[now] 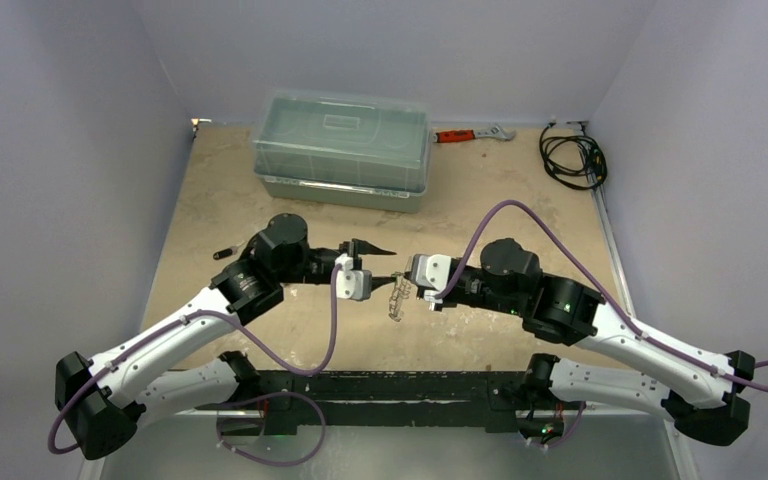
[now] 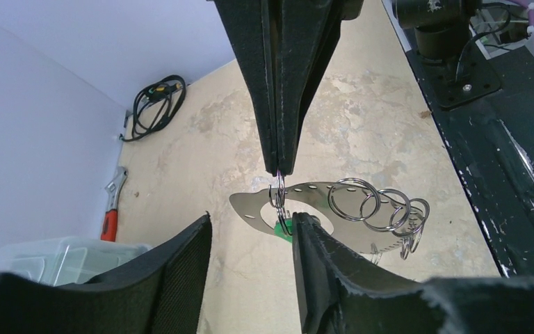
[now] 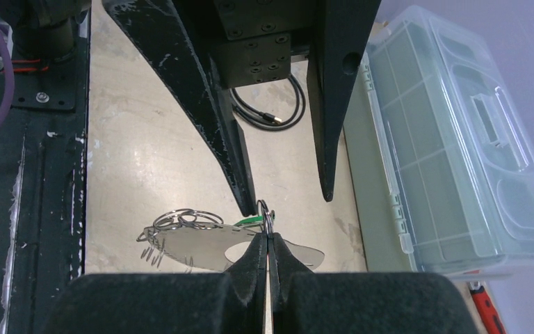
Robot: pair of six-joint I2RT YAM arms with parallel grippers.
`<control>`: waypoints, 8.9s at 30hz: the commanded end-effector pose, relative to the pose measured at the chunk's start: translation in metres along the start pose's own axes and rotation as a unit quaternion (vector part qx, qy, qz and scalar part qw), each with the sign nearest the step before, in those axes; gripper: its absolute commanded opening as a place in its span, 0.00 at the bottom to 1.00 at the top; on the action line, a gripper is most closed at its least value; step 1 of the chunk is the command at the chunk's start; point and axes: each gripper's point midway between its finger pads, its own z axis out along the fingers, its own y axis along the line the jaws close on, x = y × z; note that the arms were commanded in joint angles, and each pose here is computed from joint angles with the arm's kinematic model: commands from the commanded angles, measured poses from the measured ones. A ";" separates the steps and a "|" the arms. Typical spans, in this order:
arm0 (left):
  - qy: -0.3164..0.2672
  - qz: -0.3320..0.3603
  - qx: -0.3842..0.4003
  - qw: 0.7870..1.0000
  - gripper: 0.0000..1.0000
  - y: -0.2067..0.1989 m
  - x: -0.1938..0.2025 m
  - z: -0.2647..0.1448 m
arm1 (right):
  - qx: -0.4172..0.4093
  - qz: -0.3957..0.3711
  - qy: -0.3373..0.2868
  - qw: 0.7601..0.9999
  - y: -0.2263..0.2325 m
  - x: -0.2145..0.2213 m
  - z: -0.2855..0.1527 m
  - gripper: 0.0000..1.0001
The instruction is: Put the keys on the keyring
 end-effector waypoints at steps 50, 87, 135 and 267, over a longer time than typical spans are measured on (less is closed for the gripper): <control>0.020 -0.041 -0.023 0.999 0.00 0.006 0.015 0.002 | 0.044 0.012 0.025 0.999 -0.025 -0.009 0.014 0.45; 0.055 -0.081 -0.117 0.988 0.92 0.016 0.036 -0.017 | 0.075 0.027 -0.061 0.995 -0.030 -0.029 0.022 0.00; -0.286 -0.632 -0.534 0.484 0.99 0.182 -0.085 -0.142 | -0.097 0.047 -0.282 0.953 0.019 -0.138 -0.047 0.00; -0.056 -0.148 -0.049 0.986 0.00 0.012 -0.052 -0.022 | -0.010 0.059 -0.157 0.986 -0.007 -0.084 -0.019 0.15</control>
